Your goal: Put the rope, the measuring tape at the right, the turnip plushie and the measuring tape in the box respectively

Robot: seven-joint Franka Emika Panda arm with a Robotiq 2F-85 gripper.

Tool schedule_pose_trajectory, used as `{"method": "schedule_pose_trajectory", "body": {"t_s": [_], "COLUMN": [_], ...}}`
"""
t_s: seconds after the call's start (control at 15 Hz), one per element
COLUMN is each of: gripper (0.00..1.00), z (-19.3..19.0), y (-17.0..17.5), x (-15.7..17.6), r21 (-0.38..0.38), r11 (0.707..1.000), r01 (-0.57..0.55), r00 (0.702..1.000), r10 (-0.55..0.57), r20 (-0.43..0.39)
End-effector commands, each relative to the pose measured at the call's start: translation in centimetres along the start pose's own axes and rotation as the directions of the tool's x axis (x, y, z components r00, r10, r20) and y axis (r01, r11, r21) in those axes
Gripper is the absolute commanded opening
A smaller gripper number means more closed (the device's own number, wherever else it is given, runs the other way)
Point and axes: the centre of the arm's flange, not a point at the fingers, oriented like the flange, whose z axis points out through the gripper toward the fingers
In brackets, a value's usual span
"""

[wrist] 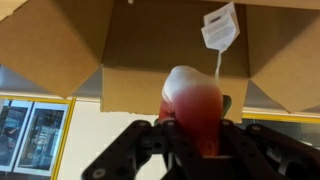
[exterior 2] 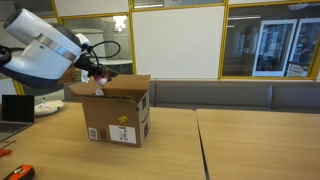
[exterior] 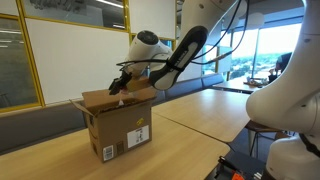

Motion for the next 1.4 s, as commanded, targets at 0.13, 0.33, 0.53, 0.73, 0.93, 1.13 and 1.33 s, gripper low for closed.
{"method": "schedule_pose_trajectory", "body": {"t_s": [0.13, 0.33, 0.53, 0.73, 0.93, 1.13, 1.33], "gripper": [0.14, 0.43, 0.57, 0.81, 1.0, 1.0, 1.0], "z": [10.2, 12.9, 16.0, 18.7, 19.9, 20.0, 18.9], "y": [0.6, 1.3, 1.2, 0.8, 0.6, 0.3, 0.2], "x": [0.2, -0.6, -0.9, -0.3, 0.7, 1.9, 3.2], "r21": [-0.049, -0.083, -0.108, -0.133, -0.15, -0.16, -0.174], "r11": [0.997, 0.99, 0.984, 0.98, 0.977, 0.976, 0.974], "r01": [-0.066, -0.115, -0.142, -0.148, -0.155, -0.149, -0.146], "r00": [0.994, 0.983, 0.974, 0.97, 0.969, 0.97, 0.971], "r10": [0.07, 0.126, 0.159, 0.17, 0.179, 0.176, 0.175], "r20": [0.08, 0.132, 0.163, 0.176, 0.169, 0.166, 0.165]}}
